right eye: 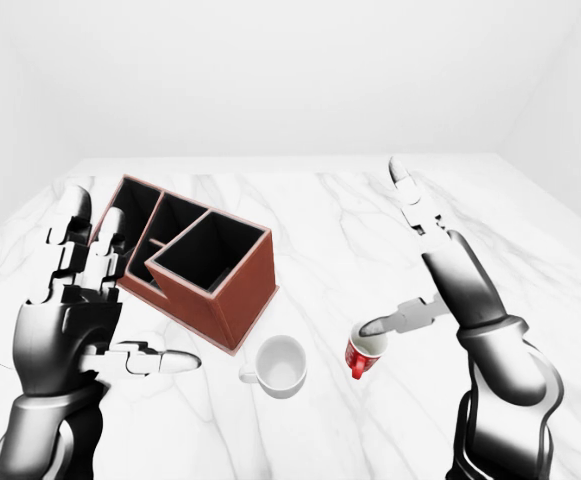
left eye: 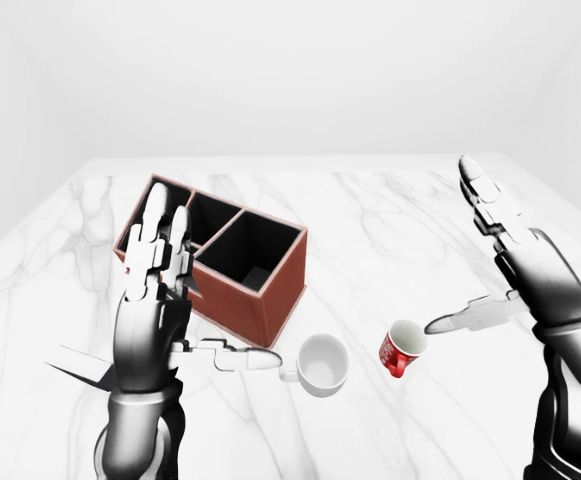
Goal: Pick up the red mug and place it to the right of the caddy.
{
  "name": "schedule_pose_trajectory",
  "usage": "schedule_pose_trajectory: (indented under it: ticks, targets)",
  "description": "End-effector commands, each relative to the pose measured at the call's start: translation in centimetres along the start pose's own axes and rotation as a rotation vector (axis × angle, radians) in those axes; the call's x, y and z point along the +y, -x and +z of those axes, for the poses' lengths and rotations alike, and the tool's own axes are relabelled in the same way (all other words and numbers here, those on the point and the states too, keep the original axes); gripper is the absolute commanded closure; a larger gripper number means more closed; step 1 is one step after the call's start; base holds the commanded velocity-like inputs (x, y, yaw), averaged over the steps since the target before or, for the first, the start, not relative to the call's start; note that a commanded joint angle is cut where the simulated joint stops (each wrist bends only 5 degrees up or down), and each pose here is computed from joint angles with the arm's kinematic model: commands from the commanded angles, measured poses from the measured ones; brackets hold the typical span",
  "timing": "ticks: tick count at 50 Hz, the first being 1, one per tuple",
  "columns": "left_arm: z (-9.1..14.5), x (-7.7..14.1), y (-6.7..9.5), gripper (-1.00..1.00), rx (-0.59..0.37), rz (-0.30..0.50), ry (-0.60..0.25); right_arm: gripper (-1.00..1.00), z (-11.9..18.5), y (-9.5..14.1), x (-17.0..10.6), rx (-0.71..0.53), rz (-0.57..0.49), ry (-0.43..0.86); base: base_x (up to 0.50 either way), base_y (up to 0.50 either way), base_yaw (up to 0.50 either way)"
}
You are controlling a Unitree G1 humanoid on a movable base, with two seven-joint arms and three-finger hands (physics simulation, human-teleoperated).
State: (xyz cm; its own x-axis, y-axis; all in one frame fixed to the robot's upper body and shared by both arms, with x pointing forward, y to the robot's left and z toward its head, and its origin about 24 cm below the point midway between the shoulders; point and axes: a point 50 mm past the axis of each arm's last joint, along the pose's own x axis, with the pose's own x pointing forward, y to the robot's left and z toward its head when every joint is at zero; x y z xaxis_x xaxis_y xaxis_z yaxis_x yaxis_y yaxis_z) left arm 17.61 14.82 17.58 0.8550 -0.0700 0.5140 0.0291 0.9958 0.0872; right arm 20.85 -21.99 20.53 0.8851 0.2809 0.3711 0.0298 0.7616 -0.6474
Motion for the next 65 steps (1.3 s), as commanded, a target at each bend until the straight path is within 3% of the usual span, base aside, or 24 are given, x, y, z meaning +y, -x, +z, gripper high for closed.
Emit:
schedule_pose_trajectory:
  ticks: [1,6,15,65]
  targets:
    - [-0.2,0.0,0.0,-1.0,0.007,0.002,0.0,-1.0,-2.2,0.4,1.2,0.109,0.068,-0.038,0.0,0.0,0.0]
    - [-0.3,0.0,0.0,-1.0,0.015,0.0,0.001,-1.0,-3.6,0.9,1.7,0.177,0.09,-0.057,0.0,0.0,0.0]
    - [-0.5,-0.1,0.0,-1.0,0.02,-0.003,0.001,-1.0,-3.2,1.0,1.6,0.178,0.106,-0.027,0.0,0.0,0.0]
    - [-1.0,0.0,-0.1,-1.0,0.041,0.005,0.002,-1.0,-8.8,4.6,3.6,0.483,0.187,-0.118,0.0,0.0,0.0]
